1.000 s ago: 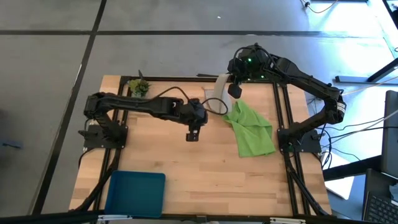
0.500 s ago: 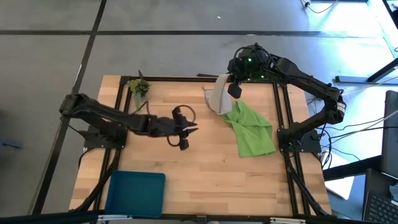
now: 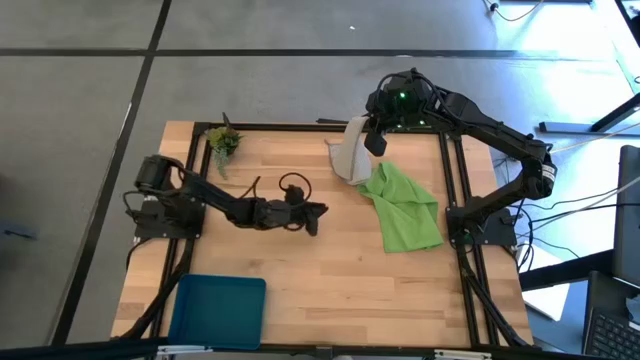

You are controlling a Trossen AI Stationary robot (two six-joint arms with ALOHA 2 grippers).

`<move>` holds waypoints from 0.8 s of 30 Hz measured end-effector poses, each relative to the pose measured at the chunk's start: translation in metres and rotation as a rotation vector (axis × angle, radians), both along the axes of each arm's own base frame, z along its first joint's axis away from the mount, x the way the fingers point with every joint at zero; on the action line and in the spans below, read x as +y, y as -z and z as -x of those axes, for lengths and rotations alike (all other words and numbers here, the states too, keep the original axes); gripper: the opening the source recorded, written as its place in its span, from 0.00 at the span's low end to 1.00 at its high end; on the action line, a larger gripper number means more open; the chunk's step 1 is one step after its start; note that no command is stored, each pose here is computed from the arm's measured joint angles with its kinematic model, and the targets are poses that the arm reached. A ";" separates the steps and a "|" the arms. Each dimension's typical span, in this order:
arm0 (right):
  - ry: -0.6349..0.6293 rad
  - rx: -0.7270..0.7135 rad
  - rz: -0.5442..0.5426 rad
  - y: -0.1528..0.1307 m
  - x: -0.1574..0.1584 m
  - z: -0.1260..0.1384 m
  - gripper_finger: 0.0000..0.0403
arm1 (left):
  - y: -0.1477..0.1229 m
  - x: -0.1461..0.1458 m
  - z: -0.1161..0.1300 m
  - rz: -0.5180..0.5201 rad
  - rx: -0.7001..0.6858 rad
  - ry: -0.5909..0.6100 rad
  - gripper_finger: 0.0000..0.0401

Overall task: Fold microfiber towels
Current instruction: Fold the gray microfiber cloth

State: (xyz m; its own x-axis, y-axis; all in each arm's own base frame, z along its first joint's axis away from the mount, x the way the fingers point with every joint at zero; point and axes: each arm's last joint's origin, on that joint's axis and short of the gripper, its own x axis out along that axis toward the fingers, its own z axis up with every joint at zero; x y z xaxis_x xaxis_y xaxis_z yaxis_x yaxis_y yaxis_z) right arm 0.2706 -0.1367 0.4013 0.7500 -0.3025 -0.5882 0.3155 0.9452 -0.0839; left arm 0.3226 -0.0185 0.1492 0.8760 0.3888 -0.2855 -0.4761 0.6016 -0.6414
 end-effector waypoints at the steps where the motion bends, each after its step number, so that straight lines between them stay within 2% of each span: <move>1: 0.001 -0.001 -0.001 0.000 0.000 0.000 0.01 | 0.003 0.004 -0.001 0.053 -0.025 -0.037 0.18; 3: 0.001 -0.001 -0.002 0.000 0.000 0.000 0.01 | 0.008 0.013 -0.002 0.156 -0.070 -0.099 0.18; 5: 0.002 -0.001 -0.003 0.000 0.000 0.000 0.01 | 0.012 0.020 -0.003 0.216 -0.091 -0.146 0.18; 8: 0.002 -0.001 -0.003 0.000 0.000 0.000 0.01 | 0.018 0.032 -0.003 0.234 -0.077 -0.190 0.18; 10: 0.002 -0.001 -0.003 0.000 0.000 0.000 0.01 | 0.017 0.039 -0.003 0.204 -0.076 -0.201 0.18; 13: 0.002 -0.003 -0.002 0.000 0.000 0.000 0.01 | 0.014 0.048 -0.006 0.036 0.009 -0.145 0.18; 17: 0.000 -0.016 0.002 -0.001 0.000 -0.001 0.01 | -0.002 0.053 -0.022 -0.195 0.121 -0.016 0.18; 19: -0.004 -0.018 -0.001 -0.001 0.000 -0.001 0.01 | -0.008 0.052 -0.029 -0.327 0.215 0.038 0.18; 24: 0.006 -0.024 -0.015 -0.001 0.000 -0.001 0.01 | -0.020 0.043 -0.039 -0.579 0.306 0.119 0.18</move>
State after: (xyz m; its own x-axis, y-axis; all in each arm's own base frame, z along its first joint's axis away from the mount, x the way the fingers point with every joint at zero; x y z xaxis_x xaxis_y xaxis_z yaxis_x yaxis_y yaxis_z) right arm 0.2715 -0.1369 0.4026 0.7622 -0.2985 -0.5745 0.3229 0.9444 -0.0624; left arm 0.3615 0.0247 0.1692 0.8348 0.4601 -0.3024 -0.4948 0.8678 -0.0455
